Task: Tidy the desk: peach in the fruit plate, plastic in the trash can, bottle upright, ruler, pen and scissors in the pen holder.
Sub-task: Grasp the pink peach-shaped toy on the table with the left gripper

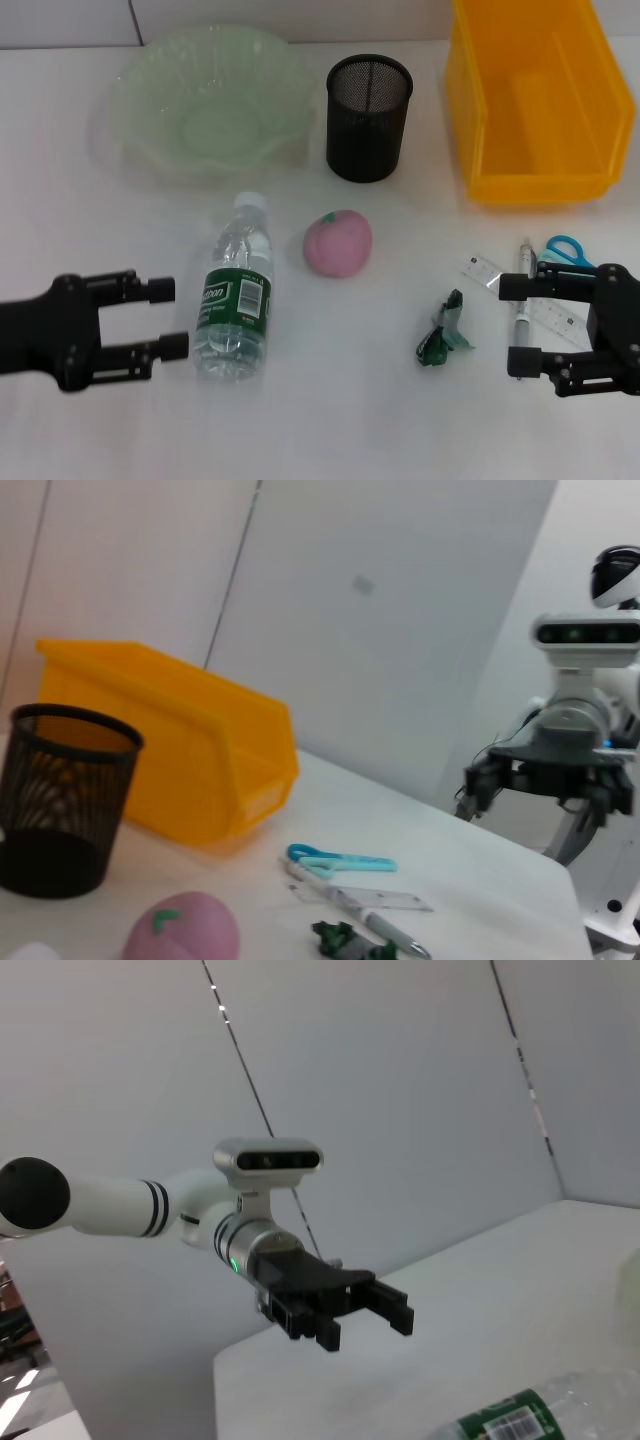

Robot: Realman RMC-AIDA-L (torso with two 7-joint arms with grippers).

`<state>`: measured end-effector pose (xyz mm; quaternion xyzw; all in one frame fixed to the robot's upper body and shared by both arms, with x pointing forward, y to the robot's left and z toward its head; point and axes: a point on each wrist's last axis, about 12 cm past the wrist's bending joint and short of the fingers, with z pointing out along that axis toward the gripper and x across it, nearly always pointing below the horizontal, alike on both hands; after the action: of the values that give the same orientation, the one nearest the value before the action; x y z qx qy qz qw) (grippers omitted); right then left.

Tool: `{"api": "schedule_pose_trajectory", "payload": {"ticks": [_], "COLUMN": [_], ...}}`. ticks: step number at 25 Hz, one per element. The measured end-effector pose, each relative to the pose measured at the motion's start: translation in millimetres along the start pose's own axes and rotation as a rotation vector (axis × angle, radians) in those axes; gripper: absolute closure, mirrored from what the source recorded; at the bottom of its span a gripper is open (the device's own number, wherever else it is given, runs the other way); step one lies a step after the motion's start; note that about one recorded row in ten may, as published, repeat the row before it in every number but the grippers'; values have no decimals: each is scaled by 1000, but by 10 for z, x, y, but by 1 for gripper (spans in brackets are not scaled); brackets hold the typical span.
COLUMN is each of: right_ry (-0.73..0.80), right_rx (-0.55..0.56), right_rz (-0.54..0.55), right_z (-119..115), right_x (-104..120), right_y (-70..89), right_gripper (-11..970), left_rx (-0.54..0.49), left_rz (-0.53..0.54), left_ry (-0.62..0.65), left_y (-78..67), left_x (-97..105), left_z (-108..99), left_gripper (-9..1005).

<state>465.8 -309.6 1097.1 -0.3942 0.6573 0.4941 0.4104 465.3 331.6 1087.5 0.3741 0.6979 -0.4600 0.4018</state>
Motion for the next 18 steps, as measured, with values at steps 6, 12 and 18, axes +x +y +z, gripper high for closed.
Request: {"api": "schedule_pose_trajectory", "payload": {"ticks": [6,12,18], "right_ry": [-20,-48,-43], "right_rx": [57,144,153], "right_rz": [25,69,83], "right_z": [-63,-159,-185], "right_x": [81,198,241], "right_y": [8,3,28], "right_gripper": [132,132,132], "left_rx": [-29,-48,-108], "left_rz": [-7,45,142], "left_ry": [153,333,514], "left_y": [271,443,486], "left_x": [-528,-1179,-1511], "left_z": [163,655,1266], "left_gripper": [284,288,291]}}
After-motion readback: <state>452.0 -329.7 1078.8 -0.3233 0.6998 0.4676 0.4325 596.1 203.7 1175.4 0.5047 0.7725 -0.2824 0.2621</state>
